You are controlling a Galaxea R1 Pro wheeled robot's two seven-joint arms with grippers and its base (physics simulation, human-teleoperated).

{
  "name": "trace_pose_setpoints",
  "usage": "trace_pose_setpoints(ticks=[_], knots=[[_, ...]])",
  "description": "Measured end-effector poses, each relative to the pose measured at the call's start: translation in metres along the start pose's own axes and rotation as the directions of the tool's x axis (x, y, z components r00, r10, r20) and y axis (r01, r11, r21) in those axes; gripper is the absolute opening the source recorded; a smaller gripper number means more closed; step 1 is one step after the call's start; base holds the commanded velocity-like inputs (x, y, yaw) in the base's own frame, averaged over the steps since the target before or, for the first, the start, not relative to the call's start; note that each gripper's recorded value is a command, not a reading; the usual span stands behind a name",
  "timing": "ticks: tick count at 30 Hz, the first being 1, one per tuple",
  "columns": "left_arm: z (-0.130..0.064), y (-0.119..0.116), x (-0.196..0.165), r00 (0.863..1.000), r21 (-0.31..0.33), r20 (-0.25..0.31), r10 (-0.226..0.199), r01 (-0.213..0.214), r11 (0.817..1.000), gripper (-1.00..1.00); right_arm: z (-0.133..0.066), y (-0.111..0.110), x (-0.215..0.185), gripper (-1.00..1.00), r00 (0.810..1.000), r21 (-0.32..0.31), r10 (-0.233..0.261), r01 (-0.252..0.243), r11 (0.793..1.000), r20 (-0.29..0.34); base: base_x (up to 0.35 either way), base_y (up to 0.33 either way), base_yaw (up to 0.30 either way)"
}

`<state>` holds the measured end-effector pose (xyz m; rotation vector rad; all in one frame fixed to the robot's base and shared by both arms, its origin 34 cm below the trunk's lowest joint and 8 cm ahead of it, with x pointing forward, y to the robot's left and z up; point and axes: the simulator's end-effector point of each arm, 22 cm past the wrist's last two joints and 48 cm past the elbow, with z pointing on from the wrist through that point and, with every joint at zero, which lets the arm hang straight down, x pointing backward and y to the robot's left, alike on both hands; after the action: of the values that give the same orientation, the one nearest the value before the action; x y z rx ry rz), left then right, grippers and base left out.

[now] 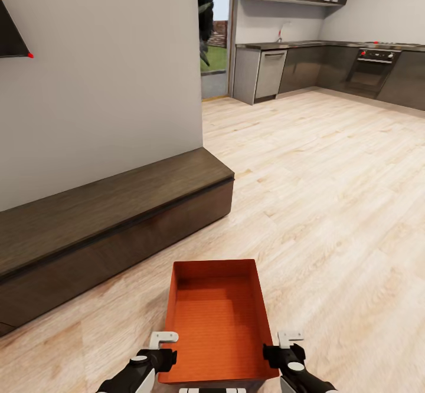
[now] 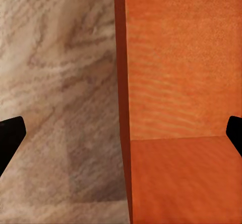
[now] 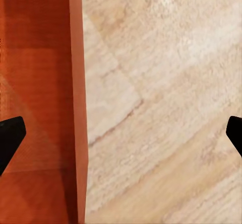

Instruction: Move the two storage containers from the living room to the garage. In the garage, place one container on the floor and stack the other container on top of it (either order is fine).

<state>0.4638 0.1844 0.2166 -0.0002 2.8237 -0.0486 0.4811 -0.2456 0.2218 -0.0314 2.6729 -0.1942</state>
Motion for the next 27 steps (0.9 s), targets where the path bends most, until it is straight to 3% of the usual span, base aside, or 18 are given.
trace_pose_setpoints(ticks=[7, 13, 27], knots=[[0.000, 0.000, 0.000, 1.000, 0.000, 0.001, 0.000, 0.000, 1.000, 1.00, 0.000, 0.004, 0.000, 1.00, 1.000, -0.009, 0.001, -0.001, 1.000, 0.000, 0.000, 0.000, 0.000], [0.000, 0.000, 0.000, 1.000, 0.000, 0.001, 0.001, -0.001, 1.000, 1.00, -0.001, 0.017, 0.000, 1.00, 1.000, -0.058, 0.003, -0.003, 0.998, -0.002, 0.000, 0.000, 0.000], [0.000, 0.000, 0.000, 1.000, 0.000, 0.002, 0.001, -0.001, 1.000, 1.00, -0.001, 0.020, 0.000, 1.00, 1.000, -0.070, 0.003, -0.003, 0.998, -0.003, 0.000, 0.000, 0.000]])
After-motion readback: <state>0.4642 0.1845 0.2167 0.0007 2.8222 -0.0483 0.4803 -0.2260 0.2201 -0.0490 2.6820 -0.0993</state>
